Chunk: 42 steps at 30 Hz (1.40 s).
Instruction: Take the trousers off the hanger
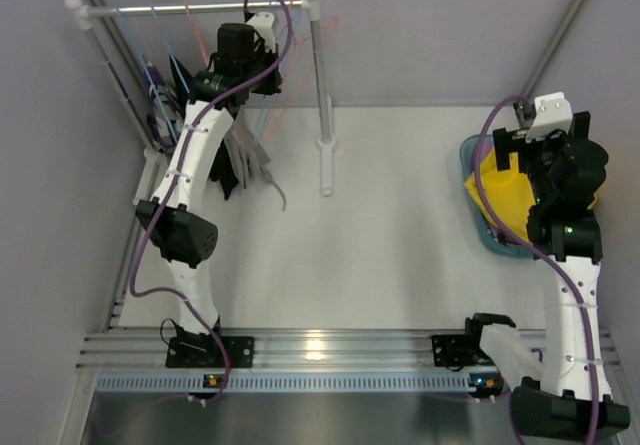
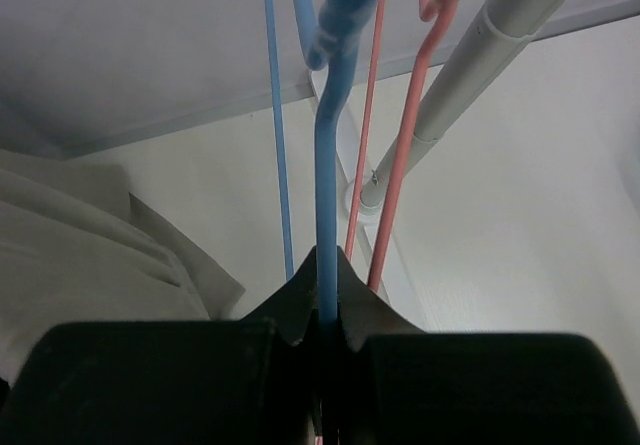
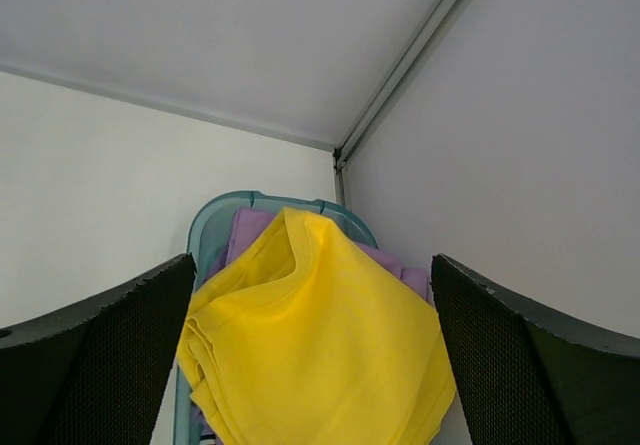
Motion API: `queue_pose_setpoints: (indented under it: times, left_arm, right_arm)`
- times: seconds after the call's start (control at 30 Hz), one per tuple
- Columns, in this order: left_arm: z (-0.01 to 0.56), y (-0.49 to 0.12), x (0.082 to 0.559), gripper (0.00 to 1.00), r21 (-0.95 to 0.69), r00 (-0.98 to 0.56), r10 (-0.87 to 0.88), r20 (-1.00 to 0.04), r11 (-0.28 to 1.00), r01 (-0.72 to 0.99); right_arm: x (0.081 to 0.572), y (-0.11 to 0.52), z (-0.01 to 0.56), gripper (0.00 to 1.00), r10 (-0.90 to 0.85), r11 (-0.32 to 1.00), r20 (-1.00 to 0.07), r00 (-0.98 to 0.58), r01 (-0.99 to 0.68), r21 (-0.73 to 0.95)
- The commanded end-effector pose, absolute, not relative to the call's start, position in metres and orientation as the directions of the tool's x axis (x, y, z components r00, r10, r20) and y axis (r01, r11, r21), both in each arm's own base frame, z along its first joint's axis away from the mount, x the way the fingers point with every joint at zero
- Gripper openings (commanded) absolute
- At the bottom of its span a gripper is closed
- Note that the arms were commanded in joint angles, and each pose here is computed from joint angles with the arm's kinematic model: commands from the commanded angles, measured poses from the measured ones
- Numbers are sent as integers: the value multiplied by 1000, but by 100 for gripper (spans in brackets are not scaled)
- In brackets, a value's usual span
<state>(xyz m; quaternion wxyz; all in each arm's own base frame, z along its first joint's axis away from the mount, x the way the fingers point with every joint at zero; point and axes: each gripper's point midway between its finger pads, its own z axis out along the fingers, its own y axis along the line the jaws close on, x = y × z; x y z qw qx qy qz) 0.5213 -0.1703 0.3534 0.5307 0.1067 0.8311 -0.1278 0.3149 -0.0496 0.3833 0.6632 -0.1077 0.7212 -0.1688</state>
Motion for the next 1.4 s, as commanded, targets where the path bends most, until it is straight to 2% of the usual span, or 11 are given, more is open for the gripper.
queue_pose_setpoints:
  times: [0.0, 0.33, 0.47, 0.6, 0.7, 0.87, 0.9, 0.93, 1.1, 1.23, 1.37]
  left_arm:
    - [390, -173, 538, 0, -114, -299, -17, -954, 943, 312]
    - [365, -169, 562, 0, -100, -322, -4, -947, 954, 282]
    - [363, -178, 555, 12, -123, -342, -1, -940, 935, 334]
    - [377, -183, 541, 34, -143, -335, -11, -942, 917, 373]
    - [394, -182, 522, 45, -151, -320, -20, -947, 908, 391]
    - [431, -170, 471, 81, -164, -289, -46, -956, 902, 399]
    - [435, -165, 457, 94, -169, -297, -49, -954, 903, 394]
    - [437, -162, 449, 99, -170, -302, -50, -952, 906, 387]
    - [447, -156, 400, 99, -203, -325, -66, -943, 890, 409]
    - [479, -149, 343, 99, -209, -223, -114, -968, 859, 468]
    - [485, -127, 313, 99, -247, -162, -198, -967, 885, 395]
  right_arm:
    - [310, -41, 389, 99, -373, 925, -926, -61, 51, -376]
    - [307, -41, 382, 100, -369, 927, -927, -71, 49, -373]
    - [305, -41, 382, 99, -370, 926, -926, -71, 49, -374]
    - [305, -40, 383, 99, -360, 930, -930, -70, 48, -364]
    - [303, -40, 384, 99, -355, 932, -932, -69, 47, -358]
    - [300, -38, 388, 99, -351, 934, -934, -63, 45, -354]
    - [300, -38, 388, 100, -352, 934, -934, -64, 44, -355]
    - [299, -38, 390, 100, -350, 935, -935, -62, 42, -352]
    - [298, -37, 400, 99, -348, 936, -936, -51, 43, -350]
    - [298, -35, 402, 99, -342, 938, -938, -48, 38, -344]
    - [297, -33, 399, 99, -323, 945, -945, -52, 29, -325]
